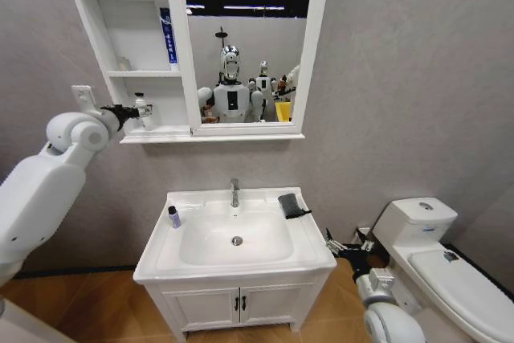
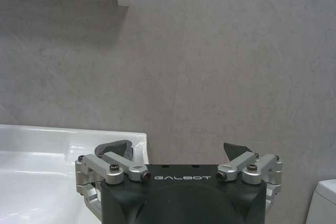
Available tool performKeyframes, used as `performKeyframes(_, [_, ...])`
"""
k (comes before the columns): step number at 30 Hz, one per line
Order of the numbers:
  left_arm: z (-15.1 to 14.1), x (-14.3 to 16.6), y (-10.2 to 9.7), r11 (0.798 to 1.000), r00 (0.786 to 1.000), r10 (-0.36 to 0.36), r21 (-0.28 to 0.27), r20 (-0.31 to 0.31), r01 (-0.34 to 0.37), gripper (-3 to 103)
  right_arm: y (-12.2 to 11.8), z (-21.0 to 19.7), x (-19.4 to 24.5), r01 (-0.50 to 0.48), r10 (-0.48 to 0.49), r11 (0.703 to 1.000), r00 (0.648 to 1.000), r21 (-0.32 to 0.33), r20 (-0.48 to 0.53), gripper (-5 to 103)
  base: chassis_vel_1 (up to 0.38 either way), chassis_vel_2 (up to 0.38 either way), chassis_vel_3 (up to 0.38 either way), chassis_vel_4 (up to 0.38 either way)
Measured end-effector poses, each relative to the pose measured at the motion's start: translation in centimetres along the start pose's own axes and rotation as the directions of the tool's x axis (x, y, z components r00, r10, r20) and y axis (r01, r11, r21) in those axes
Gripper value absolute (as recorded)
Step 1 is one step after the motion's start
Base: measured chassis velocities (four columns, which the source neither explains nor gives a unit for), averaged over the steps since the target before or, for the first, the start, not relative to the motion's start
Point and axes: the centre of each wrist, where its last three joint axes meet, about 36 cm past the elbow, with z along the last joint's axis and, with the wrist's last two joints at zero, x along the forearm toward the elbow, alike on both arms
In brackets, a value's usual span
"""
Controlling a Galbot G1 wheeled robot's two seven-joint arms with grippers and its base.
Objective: Move facial cleanser and shampoo from washbasin to cabinet, then wipe washbasin with towel.
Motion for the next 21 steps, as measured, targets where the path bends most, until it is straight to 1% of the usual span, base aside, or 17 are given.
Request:
performKeyframes(1, [0.0, 0.0, 0.0, 1.0, 1.0, 0.0, 0.0, 0.0, 0.0, 100, 0.0, 0.0, 0.0, 0.0, 0.0, 1.0, 1.0, 0.0, 0.0, 100, 0.0, 0.0, 0.0, 0.0])
performKeyframes(2, [0.7, 0.8, -0.2, 1.0, 1.0, 0.003, -0.005, 0.0, -0.003, 100, 0.1, 0.0, 0.1, 0.001, -0.001, 1.0, 1.0, 0.001, 0.001, 100, 0.0, 0.0, 0.0, 0.0])
performKeyframes(3, [2.6, 1.8, -0.5, 1.0, 1.0, -0.005, -0.021, -0.005, 0.005, 100, 0.2, -0.1, 0.1, 0.002, -0.002, 1.0, 1.0, 0.003, 0.002, 100, 0.0, 0.0, 0.0, 0.0])
performKeyframes(4, [2.6, 1.8, -0.5, 1.0, 1.0, -0.005, -0.021, -0.005, 0.005, 100, 0.2, -0.1, 0.1, 0.002, -0.002, 1.0, 1.0, 0.003, 0.002, 100, 0.0, 0.0, 0.0, 0.0])
performKeyframes(5, [4.3, 2.4, -0.7, 0.999, 1.0, -0.018, -0.033, -0.007, 0.017, 100, 0.3, -0.1, 0.2, 0.004, -0.004, 1.0, 1.0, 0.004, 0.002, 100, 0.0, 0.0, 0.0, 0.0])
performKeyframes(6, [4.3, 2.4, -0.7, 0.999, 1.0, -0.018, -0.033, -0.007, 0.017, 100, 0.3, -0.1, 0.2, 0.004, -0.004, 1.0, 1.0, 0.004, 0.002, 100, 0.0, 0.0, 0.0, 0.0])
performKeyframes(9, [10.2, 3.6, -1.4, 0.999, 0.998, -0.046, -0.027, -0.033, 0.046, 100, 0.2, -0.3, 0.7, 0.007, -0.007, 1.0, 1.0, 0.012, 0.0, 100, 0.0, 0.0, 0.0, 0.0])
performKeyframes(10, [10.2, 3.6, -1.4, 0.999, 0.998, -0.046, -0.027, -0.033, 0.046, 100, 0.2, -0.3, 0.7, 0.007, -0.007, 1.0, 1.0, 0.012, 0.0, 100, 0.0, 0.0, 0.0, 0.0])
performKeyframes(11, [11.6, 3.6, -1.5, 0.998, 0.998, -0.05, -0.025, -0.037, 0.049, 100, 0.2, -0.3, 0.8, 0.007, -0.007, 1.0, 1.0, 0.014, 0.0, 100, 0.0, 0.0, 0.0, 0.0])
performKeyframes(12, [15.0, 3.1, -1.8, 0.998, 0.997, -0.065, -0.018, -0.029, 0.064, 100, 0.0, -0.3, 1.0, 0.005, -0.005, 1.0, 1.0, 0.017, -0.002, 100, 0.0, 0.0, 0.0, 0.0])
performKeyframes(13, [15.0, 3.1, -1.8, 0.998, 0.997, -0.065, -0.018, -0.029, 0.064, 100, 0.0, -0.3, 1.0, 0.005, -0.005, 1.0, 1.0, 0.017, -0.002, 100, 0.0, 0.0, 0.0, 0.0])
performKeyframes(15, [18.9, 2.2, -2.6, 0.996, 0.996, -0.085, -0.009, -0.027, 0.085, 100, -0.1, -0.2, 1.2, 0.003, -0.003, 1.0, 1.0, 0.02, -0.004, 100, 0.0, 0.0, 0.0, 0.0])
performKeyframes(16, [20.6, 1.8, -3.2, 0.996, 0.995, -0.089, 0.002, -0.038, 0.089, 100, -0.1, -0.1, 1.3, 0.002, -0.002, 1.0, 1.0, 0.02, -0.005, 100, 0.0, 0.0, 0.0, 0.0])
performKeyframes(17, [20.6, 1.8, -3.2, 0.996, 0.995, -0.089, 0.002, -0.038, 0.089, 100, -0.1, -0.1, 1.3, 0.002, -0.002, 1.0, 1.0, 0.02, -0.005, 100, 0.0, 0.0, 0.0, 0.0])
performKeyframes(19, [23.8, 1.1, -4.5, 0.996, 0.994, -0.086, 0.011, -0.071, 0.087, 100, -0.2, 0.0, 1.6, 0.0, 0.0, 1.0, 1.0, 0.021, -0.006, 100, 0.0, 0.0, 0.0, 0.0])
performKeyframes(20, [23.8, 1.1, -4.5, 0.996, 0.994, -0.086, 0.011, -0.071, 0.087, 100, -0.2, 0.0, 1.6, 0.0, 0.0, 1.0, 1.0, 0.021, -0.006, 100, 0.0, 0.0, 0.0, 0.0])
performKeyframes(21, [25.4, 0.8, -5.1, 0.996, 0.993, -0.085, 0.005, -0.083, 0.086, 100, -0.3, 0.1, 1.7, -0.002, 0.003, 1.0, 1.0, 0.022, -0.006, 100, 0.0, 0.0, 0.0, 0.0])
